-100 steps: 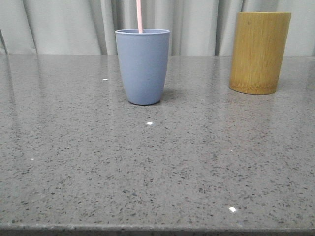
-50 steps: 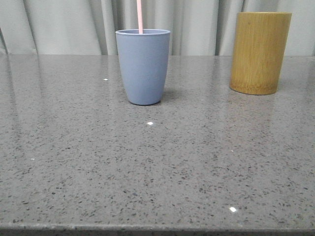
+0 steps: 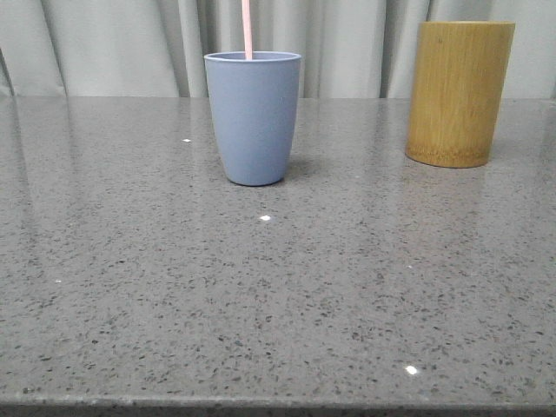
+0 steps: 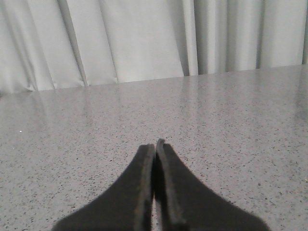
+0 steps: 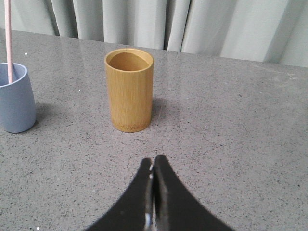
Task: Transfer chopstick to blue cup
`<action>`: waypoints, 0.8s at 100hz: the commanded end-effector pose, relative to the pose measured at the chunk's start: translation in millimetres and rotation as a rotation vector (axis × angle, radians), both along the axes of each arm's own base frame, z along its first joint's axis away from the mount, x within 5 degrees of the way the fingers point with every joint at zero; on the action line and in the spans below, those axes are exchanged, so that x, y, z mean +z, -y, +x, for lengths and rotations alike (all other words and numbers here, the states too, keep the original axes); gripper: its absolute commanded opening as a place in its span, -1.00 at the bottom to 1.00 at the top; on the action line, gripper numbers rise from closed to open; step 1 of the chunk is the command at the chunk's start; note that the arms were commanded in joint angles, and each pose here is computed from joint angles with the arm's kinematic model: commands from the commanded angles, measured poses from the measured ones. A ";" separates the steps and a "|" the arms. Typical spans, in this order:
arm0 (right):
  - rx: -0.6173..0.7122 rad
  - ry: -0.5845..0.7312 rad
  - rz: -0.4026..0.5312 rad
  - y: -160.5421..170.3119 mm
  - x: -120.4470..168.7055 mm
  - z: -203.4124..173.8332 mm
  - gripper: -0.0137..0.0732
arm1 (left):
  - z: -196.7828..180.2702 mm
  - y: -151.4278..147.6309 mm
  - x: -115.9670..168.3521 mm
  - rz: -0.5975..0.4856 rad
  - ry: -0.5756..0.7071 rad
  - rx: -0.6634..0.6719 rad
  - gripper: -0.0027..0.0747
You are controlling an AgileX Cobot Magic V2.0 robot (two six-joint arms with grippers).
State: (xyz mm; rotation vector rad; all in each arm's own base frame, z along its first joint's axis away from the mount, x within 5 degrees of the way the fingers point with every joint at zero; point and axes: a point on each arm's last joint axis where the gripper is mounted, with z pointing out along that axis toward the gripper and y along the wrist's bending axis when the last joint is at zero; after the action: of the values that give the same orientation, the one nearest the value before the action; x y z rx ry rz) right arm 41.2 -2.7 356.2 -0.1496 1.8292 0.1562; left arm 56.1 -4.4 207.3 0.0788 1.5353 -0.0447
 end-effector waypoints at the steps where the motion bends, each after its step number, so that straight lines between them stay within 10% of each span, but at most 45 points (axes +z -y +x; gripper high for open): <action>1: 0.000 0.090 -0.007 0.0 12.6 1.5 -0.84 | -3.5 0.3 8.7 -0.019 0.126 -0.011 -0.98; 80: 0.000 0.090 -0.007 0.0 12.6 1.5 -0.84 | -3.5 0.3 8.8 -0.025 0.127 -0.012 -0.98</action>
State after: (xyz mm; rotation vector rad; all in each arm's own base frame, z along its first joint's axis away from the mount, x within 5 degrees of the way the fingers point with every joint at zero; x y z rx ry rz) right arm 41.2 -2.7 356.2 -0.1496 1.8292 0.1562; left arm 56.0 -4.4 208.9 0.0794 1.5176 -0.0434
